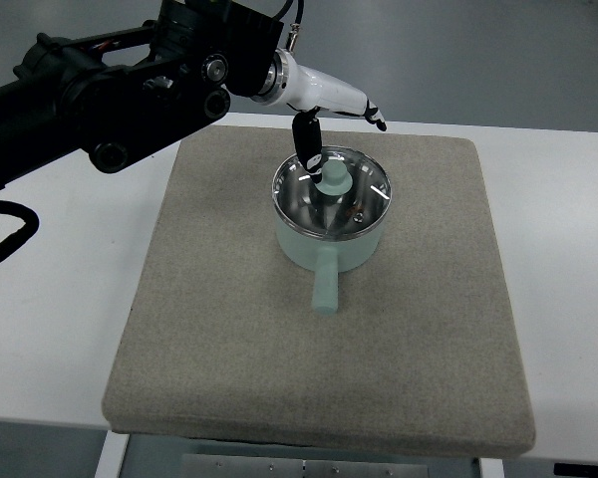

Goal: Place lid left of pot with left hand
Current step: 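Reach the left hand over the pot and lower it to the lid knob, then close the left hand fingers around the mint-green lid knob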

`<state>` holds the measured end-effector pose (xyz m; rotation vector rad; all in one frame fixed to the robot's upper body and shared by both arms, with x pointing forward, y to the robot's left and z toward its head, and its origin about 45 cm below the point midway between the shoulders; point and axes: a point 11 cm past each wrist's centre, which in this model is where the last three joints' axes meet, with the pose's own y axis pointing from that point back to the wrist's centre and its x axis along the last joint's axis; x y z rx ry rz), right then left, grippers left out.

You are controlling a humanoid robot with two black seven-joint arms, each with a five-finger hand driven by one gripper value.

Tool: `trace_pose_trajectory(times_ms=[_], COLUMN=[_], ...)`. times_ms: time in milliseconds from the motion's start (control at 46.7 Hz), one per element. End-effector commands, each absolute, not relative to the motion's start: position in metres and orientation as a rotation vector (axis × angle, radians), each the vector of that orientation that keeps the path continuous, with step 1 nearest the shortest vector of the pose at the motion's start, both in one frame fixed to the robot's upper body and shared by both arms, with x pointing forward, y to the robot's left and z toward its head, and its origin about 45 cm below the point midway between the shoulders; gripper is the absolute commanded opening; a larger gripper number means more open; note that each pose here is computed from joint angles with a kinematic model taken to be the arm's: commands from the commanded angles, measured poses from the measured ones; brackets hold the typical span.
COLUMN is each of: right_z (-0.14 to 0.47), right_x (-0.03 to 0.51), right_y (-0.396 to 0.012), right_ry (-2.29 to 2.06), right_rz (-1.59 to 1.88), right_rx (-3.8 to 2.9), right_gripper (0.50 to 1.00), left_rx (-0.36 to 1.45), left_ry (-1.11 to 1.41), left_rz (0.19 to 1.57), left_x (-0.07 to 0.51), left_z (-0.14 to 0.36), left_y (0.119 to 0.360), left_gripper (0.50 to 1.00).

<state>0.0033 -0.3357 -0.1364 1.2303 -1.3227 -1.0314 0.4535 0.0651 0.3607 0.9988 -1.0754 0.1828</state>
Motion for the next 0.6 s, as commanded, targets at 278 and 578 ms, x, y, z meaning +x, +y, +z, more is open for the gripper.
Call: trace_pose_trajectory(times_ms=[278,578], right_z=[-0.1364,-0.1364], right_x=[0.0030,0.0030], right_y=[-0.3358,-0.3358], right_ry=[-1.323,-1.323], right_rz=[-1.033,-1.033], right_rx=[1.229,1.229], right_gripper=[0.924,0.924], left_rx=[1.032,1.029], left_ry=[-1.078,-1.086], left_rz=[0.152,0.147], left_x=[0.4518,0.4504], left_z=[0.3495,0.3508], left_y=[0.0661,0.0646], left_gripper=[0.941,0.827])
